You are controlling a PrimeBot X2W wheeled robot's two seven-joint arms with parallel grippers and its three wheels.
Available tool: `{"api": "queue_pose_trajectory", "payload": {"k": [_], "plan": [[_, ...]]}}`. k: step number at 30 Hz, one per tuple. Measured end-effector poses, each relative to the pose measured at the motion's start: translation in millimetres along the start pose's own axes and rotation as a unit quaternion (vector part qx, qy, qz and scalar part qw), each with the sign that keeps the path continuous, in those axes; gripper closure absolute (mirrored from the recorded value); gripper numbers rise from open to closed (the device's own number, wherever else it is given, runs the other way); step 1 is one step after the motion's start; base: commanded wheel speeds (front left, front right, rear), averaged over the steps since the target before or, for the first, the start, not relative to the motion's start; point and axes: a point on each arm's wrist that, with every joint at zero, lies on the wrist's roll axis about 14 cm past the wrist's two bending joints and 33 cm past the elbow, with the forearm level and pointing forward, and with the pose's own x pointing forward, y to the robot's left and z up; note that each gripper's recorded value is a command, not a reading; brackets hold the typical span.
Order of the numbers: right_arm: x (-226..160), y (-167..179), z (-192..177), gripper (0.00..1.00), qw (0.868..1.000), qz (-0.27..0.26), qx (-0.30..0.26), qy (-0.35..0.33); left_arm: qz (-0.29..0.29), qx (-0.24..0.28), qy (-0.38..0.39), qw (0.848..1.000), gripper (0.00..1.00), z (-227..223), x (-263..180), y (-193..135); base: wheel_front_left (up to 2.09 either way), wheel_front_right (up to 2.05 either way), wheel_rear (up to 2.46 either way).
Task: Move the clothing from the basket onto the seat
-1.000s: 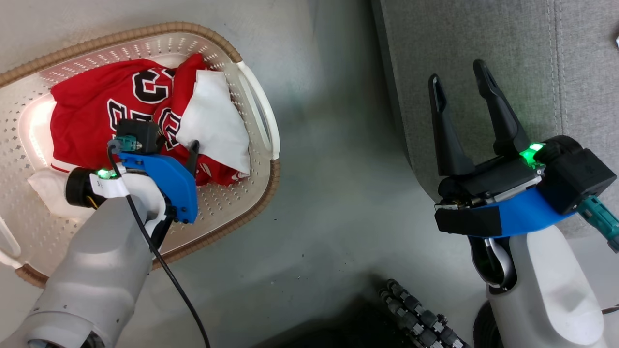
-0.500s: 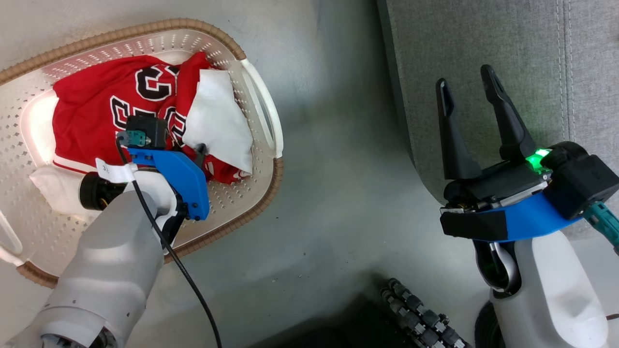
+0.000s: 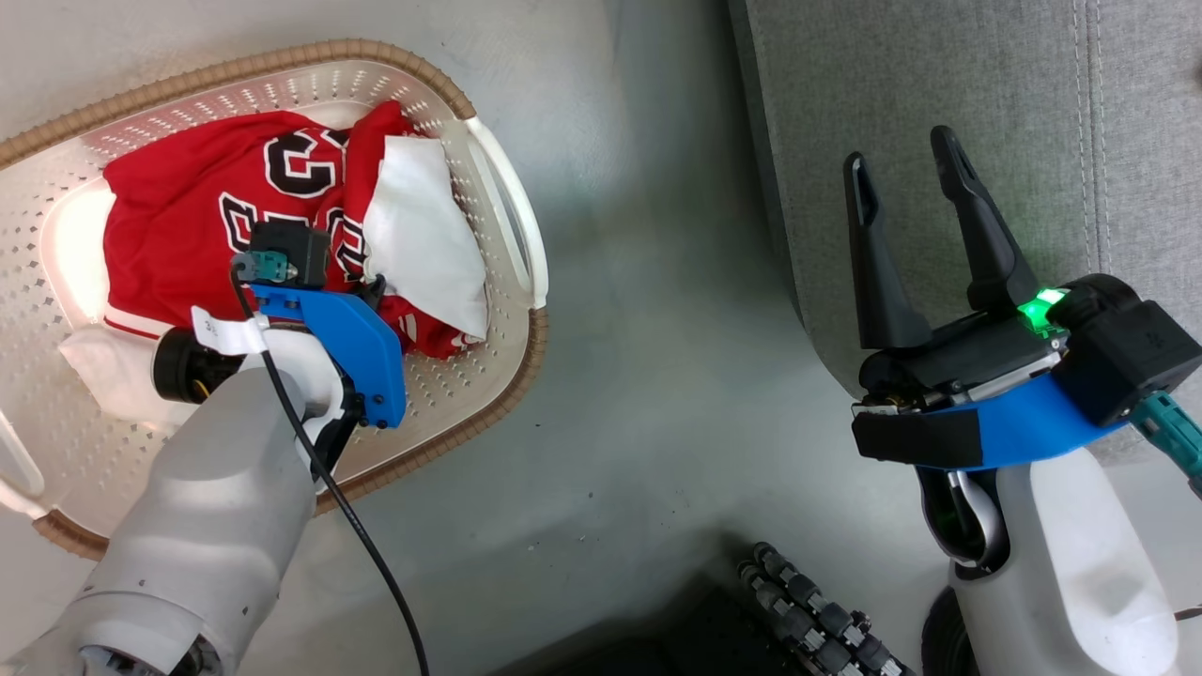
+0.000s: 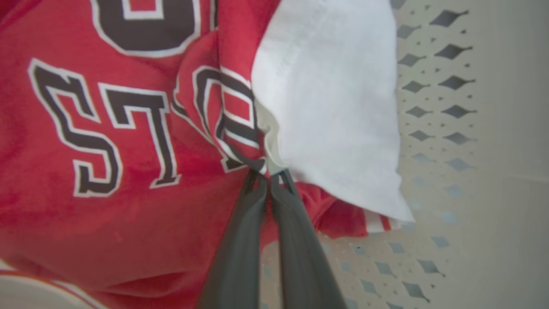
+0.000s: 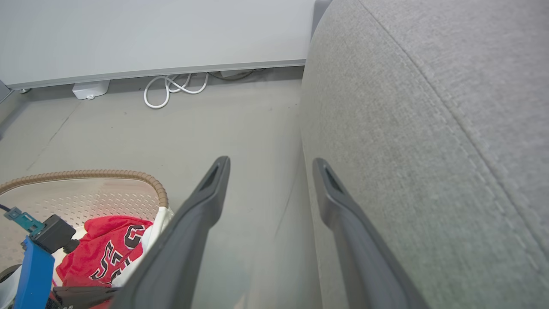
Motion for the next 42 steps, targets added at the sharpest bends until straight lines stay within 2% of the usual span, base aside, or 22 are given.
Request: {"api": "queue_pose_trajectory", "payload": {"k": [4, 12, 17, 24, 34, 38, 42], "plan": [[2, 3, 4, 0.0, 1.0, 0.006, 0.002, -0.005, 0.001, 0.005, -0.01, 1.0, 1.0, 6, -2, 2, 0.0, 0.0, 0.0], [7, 9, 34, 0.0, 0.999, 0.018, 0.006, -0.041, 0.002, 0.022, -0.05, 0.999, 1.0, 26, -13, -1, 0.0, 0.0, 0.0], [-1, 5, 56, 0.0, 0.998, 0.014, -0.002, -0.062, -0.017, 0.033, -0.087, 0.996, 1.0, 38, -32, -28, 0.0, 0.0, 0.0], [-22, 13, 90, 0.0, 0.995, 0.021, -0.001, -0.096, -0.025, 0.057, -0.15, 0.987, 1.0, 55, -81, -58, 0.0, 0.0, 0.0], [-64, 26, 129, 0.0, 0.99, 0.033, -0.004, -0.14, -0.047, 0.102, -0.249, 0.962, 1.0, 82, -160, -116, 0.0, 0.0, 0.0], [-79, 35, 140, 0.0, 0.987, 0.044, 0.0, -0.153, -0.052, 0.125, -0.311, 0.941, 1.0, 108, -199, -136, 0.0, 0.0, 0.0], [-91, 46, 153, 0.0, 0.984, 0.058, 0.003, -0.167, -0.045, 0.142, -0.355, 0.923, 1.0, 114, -233, -147, 0.0, 0.0, 0.0]]}}
